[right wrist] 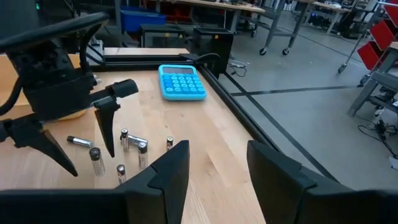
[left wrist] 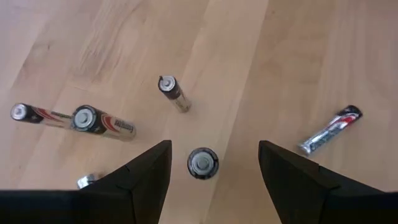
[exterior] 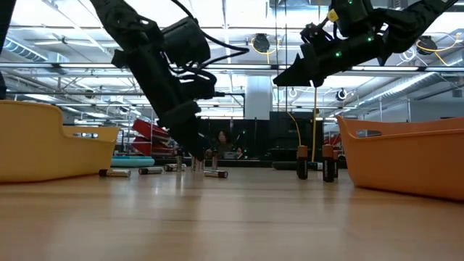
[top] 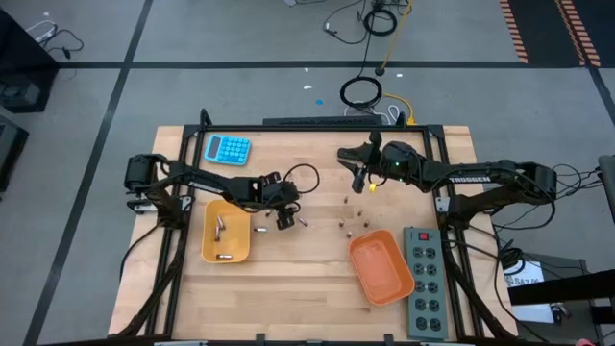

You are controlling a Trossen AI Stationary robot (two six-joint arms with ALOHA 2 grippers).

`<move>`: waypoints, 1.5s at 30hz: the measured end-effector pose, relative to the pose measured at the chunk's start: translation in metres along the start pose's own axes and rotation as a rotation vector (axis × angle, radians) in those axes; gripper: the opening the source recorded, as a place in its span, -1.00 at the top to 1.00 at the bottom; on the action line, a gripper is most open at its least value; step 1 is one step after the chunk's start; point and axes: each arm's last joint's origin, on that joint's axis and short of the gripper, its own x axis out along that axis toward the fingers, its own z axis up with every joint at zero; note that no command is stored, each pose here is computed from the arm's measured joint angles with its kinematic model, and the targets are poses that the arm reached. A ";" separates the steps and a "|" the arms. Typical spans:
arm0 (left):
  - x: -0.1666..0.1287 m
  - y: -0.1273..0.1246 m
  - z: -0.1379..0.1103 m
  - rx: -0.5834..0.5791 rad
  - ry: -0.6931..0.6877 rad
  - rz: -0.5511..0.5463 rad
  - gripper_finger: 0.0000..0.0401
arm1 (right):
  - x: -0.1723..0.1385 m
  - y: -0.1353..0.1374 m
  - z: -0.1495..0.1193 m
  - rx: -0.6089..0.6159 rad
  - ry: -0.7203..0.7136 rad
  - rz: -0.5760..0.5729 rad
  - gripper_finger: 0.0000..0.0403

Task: Sort batteries
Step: Put the silver battery into the yellow bin

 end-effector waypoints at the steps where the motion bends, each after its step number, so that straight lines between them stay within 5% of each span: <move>1: 0.002 0.000 0.000 -0.002 -0.006 0.005 -0.24 | 0.000 0.000 0.000 0.000 0.003 0.000 0.24; 9: 0.009 0.001 -0.001 -0.002 -0.007 0.081 -0.12 | 0.000 0.000 -0.002 -0.001 0.021 0.003 0.24; 17: 0.009 0.000 -0.001 0.008 -0.006 0.045 0.75 | 0.000 0.000 -0.002 -0.002 0.020 0.004 0.24; 23: 0.003 0.000 0.001 0.001 0.000 0.014 0.73 | 0.000 0.000 -0.002 -0.001 0.020 0.004 0.24; 28: -0.049 -0.004 0.017 -0.006 -0.050 -0.070 0.73 | 0.000 0.000 -0.003 0.044 0.032 0.000 0.24; 34: -0.120 -0.007 -0.015 -0.168 0.216 -0.267 0.73 | 0.000 0.000 -0.006 0.055 0.064 0.001 0.24; 39: -0.143 -0.017 -0.046 -0.258 0.367 -0.223 0.73 | 0.000 0.001 -0.006 0.048 0.060 0.003 0.24; 45: -0.146 -0.023 -0.052 -0.288 0.384 -0.200 0.20 | 0.000 0.002 -0.006 0.045 0.060 0.013 0.24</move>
